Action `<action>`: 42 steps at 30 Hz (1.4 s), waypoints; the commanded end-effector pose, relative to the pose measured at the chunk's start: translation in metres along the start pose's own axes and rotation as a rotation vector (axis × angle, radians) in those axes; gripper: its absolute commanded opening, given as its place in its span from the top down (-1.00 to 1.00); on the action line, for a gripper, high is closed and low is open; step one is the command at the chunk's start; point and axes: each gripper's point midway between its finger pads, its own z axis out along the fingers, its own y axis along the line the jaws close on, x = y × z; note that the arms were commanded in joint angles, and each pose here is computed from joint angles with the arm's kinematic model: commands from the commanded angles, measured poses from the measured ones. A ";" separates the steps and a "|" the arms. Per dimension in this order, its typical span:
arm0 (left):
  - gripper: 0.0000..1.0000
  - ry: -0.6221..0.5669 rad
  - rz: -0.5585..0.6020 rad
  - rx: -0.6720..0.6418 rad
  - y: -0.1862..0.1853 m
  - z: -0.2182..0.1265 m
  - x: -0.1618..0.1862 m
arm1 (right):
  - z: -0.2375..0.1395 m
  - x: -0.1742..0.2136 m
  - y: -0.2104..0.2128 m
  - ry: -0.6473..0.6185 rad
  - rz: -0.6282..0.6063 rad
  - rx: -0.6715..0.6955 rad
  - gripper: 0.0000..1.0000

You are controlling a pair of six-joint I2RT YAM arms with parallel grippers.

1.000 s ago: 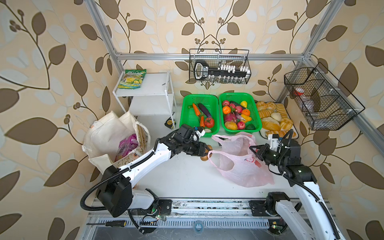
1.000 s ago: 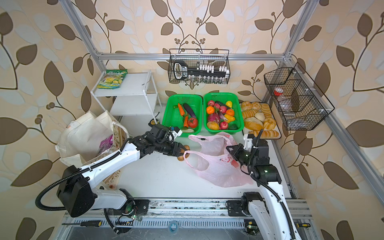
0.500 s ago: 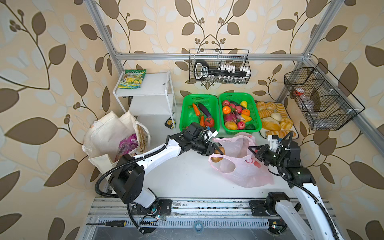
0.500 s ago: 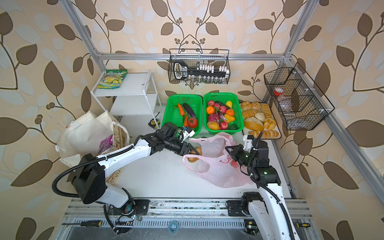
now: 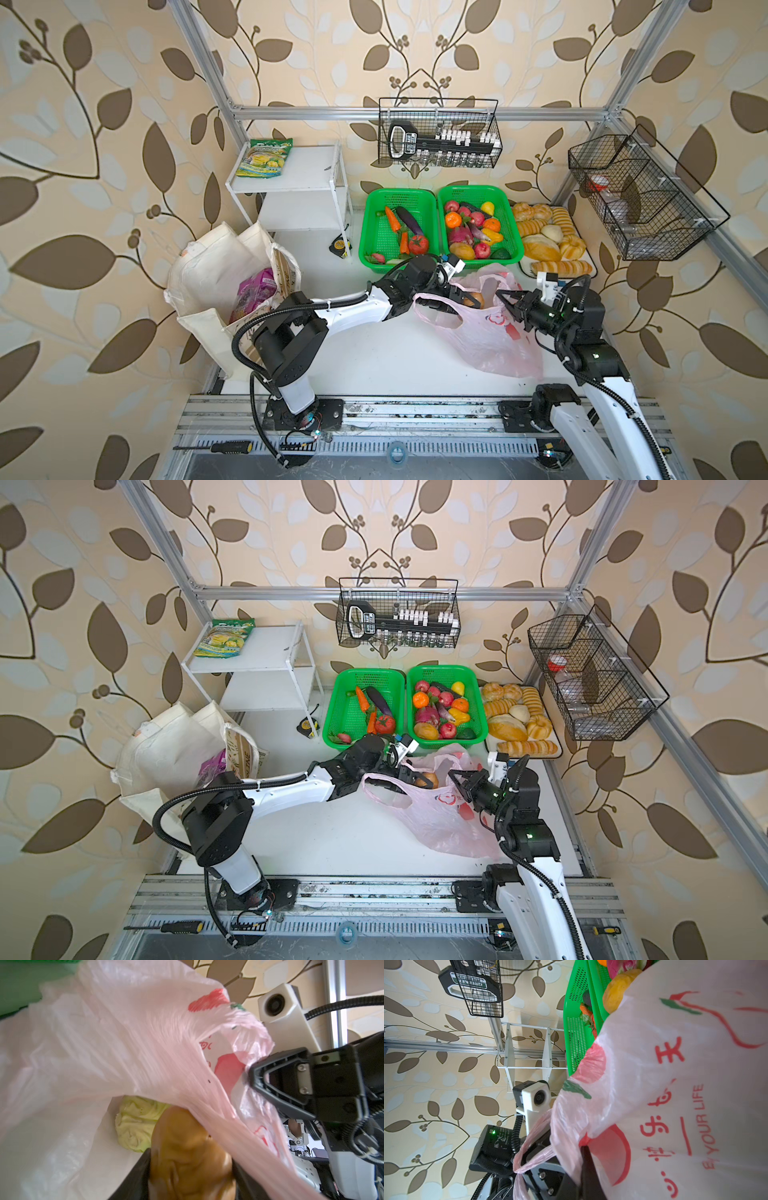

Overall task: Place the mixed food into the grocery bags and tie them
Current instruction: 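Open the left gripper to drop the potato into the bag and withdraw, then reach the left gripper into the basket and grasp the red tomato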

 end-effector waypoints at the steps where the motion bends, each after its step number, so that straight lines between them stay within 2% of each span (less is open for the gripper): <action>1: -0.28 -0.082 0.055 0.031 -0.023 0.000 -0.025 | -0.002 -0.002 0.004 -0.014 0.014 -0.024 1.00; 3: -0.50 -0.097 0.071 0.020 -0.023 -0.003 -0.026 | -0.003 -0.001 0.000 -0.020 0.008 -0.011 1.00; 6: -0.67 -0.099 0.098 0.008 -0.027 -0.009 -0.025 | -0.005 -0.004 -0.007 -0.044 -0.003 0.024 1.00; 7: -0.88 -0.100 0.108 -0.003 -0.028 -0.012 -0.026 | -0.007 -0.006 -0.010 -0.056 -0.008 0.038 1.00; 8: -0.98 -0.099 0.116 -0.010 -0.029 -0.014 -0.025 | -0.008 -0.008 -0.013 -0.068 -0.014 0.054 1.00; 18: -0.97 -0.077 0.174 -0.028 -0.039 -0.040 -0.007 | -0.019 -0.028 -0.041 -0.148 -0.008 0.151 1.00; 24: -0.98 -0.064 0.266 -0.055 -0.052 -0.073 0.011 | -0.025 -0.038 -0.063 -0.159 0.007 0.222 1.00; 27: -0.98 0.002 0.329 -0.070 -0.051 -0.082 0.029 | -0.025 -0.041 -0.065 -0.153 0.016 0.221 1.00; 31: -0.98 0.081 0.394 -0.251 -0.024 -0.100 0.043 | -0.022 -0.041 -0.060 -0.138 0.023 0.191 1.00; 33: -0.98 0.079 0.427 -0.329 -0.015 -0.109 0.042 | -0.022 -0.041 -0.059 -0.138 0.023 0.191 1.00; 36: -0.98 -0.016 0.427 -0.415 -0.013 -0.126 0.024 | -0.023 -0.040 -0.059 -0.141 0.021 0.192 1.00; 42: -0.94 -0.269 0.316 -0.316 -0.037 -0.165 -0.034 | -0.024 -0.037 -0.060 -0.133 0.027 0.194 1.00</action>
